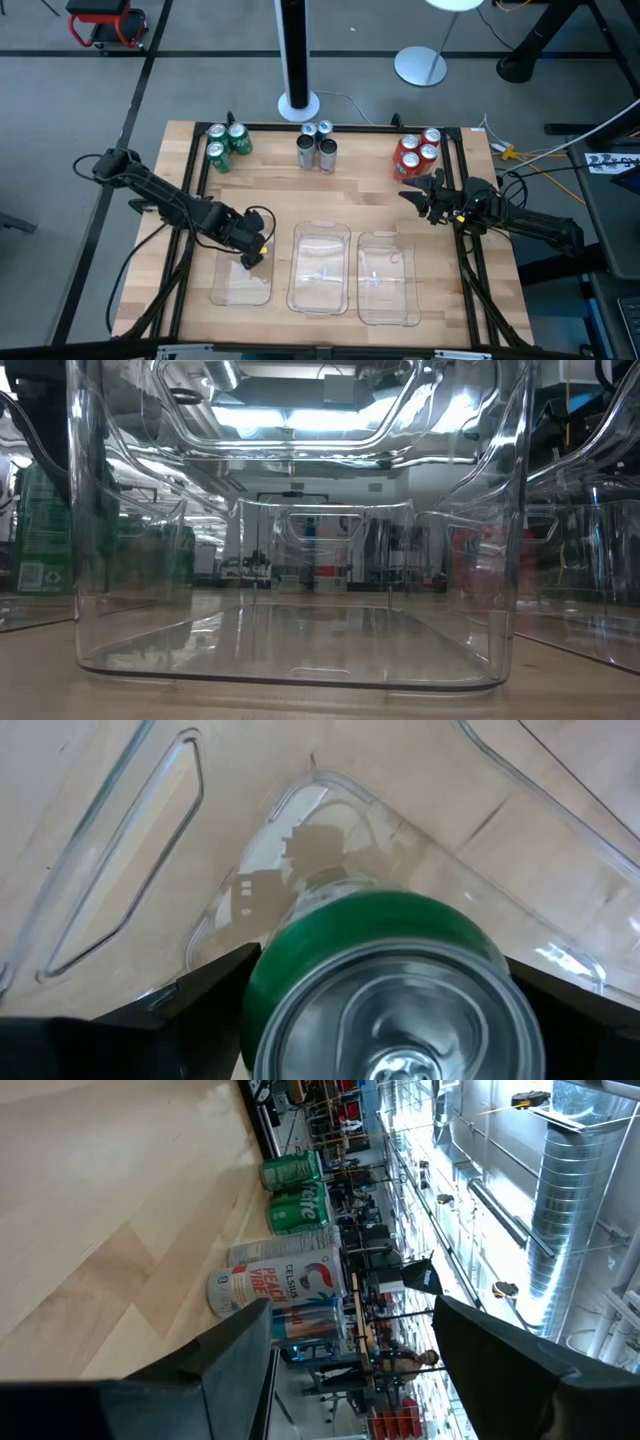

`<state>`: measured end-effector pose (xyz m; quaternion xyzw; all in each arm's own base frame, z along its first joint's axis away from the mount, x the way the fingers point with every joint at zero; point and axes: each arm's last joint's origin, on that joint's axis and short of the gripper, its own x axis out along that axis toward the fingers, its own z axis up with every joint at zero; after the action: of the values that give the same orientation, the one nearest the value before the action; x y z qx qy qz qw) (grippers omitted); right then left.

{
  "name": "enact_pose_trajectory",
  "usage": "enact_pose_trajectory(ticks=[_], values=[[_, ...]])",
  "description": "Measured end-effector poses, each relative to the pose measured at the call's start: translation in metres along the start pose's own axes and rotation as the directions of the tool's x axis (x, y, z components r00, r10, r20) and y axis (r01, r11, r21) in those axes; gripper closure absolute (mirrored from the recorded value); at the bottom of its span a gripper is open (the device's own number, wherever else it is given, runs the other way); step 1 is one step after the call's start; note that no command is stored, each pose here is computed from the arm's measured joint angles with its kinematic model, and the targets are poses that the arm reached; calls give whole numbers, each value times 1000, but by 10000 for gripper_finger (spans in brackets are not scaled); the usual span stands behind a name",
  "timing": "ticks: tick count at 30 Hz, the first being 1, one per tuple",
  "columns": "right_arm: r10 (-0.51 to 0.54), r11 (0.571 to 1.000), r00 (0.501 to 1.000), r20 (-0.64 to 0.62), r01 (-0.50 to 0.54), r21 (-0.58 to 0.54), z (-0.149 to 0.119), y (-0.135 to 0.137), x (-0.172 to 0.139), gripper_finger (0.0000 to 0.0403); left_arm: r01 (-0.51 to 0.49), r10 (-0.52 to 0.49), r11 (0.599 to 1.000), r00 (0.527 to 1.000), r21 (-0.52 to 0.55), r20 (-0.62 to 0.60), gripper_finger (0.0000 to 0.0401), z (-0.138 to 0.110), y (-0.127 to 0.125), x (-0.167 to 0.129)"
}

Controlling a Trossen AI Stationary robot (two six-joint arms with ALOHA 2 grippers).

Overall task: Sort soda cans
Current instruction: Put the bottom right green soda can into the left transparent bin

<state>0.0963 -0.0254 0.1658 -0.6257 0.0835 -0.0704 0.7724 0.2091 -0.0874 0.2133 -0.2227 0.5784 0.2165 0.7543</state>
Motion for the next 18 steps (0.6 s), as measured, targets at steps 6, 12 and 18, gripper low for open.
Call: enact_pose_trajectory(ticks=[6,12,18], values=[[0,1000,1000,0,0,0,0,0,0,125,0,0,1000,1000,-12,0,66,0,0,0],[0,1000,1000,0,0,0,0,0,0,125,9,-9,1000,999,-10,-34,66,0,1,0],[0,1000,1000,0,0,0,0,0,0,125,46,-49,998,993,-33,-110,65,6,6,-3]])
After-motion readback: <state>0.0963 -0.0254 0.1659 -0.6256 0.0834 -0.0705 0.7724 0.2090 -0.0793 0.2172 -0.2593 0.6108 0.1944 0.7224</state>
